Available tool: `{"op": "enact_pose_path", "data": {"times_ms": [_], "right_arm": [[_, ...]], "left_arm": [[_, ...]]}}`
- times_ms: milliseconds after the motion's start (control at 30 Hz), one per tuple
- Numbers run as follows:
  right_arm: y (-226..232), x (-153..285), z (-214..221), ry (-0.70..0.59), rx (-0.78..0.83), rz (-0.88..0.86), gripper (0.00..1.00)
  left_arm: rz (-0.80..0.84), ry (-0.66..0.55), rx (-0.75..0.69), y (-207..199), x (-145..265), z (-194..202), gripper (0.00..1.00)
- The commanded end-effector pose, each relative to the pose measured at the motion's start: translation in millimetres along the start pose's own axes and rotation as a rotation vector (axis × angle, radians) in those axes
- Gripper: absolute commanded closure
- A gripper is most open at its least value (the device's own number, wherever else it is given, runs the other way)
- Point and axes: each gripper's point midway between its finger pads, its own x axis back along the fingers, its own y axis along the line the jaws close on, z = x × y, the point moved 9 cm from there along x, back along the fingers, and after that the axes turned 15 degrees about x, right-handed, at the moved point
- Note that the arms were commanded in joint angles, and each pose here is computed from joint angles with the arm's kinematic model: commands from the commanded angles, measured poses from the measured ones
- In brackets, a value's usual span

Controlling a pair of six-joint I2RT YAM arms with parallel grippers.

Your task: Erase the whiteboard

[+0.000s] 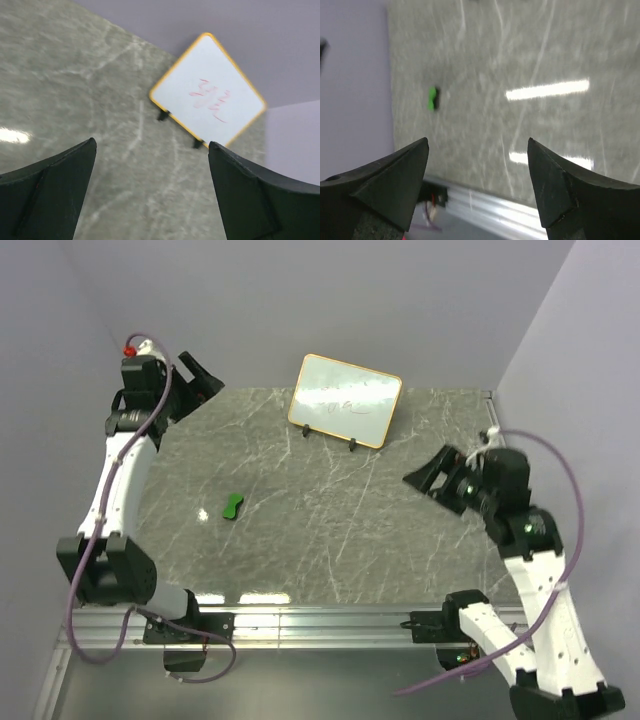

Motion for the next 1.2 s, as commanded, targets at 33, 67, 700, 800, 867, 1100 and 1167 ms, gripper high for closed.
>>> {"op": "enact_pose_path", "data": {"times_ms": [33,67,700,800,867,1100,1167], "right_arm": [[24,11,-78,-0.236,0.075,0.09,0.12],[29,11,-90,-0.259,0.085,0.085,0.12],[-40,-193,-236,-0.099,-0.049,-0.246,0.16],[-60,-222,-239,-0.102,-0.067,-0.266,0.16],[-67,-233,-243,-0.118,-0.07,-0.249,0.16],[-95,-278,-229,-0.094,-0.108,-0.239,0.18],[-99,-286,-228,-0.092,-0.104,-0.267,0.19]], "left_arm": [[0.112,0.134,0.206,-6,35,23,0.0],[0.184,0.29,0.234,1,35,42,0.01],[-0.003,-0.007,0.072,16,88,64,0.01],[-0.016,-0.001,0.015,18,89,73,0.01],[-0.035,0.014,-0.025,20,88,79,0.01],[-0.082,0.026,-0.027,31,85,86,0.01],[-0.112,0.047,-0.027,34,79,87,0.02]]}}
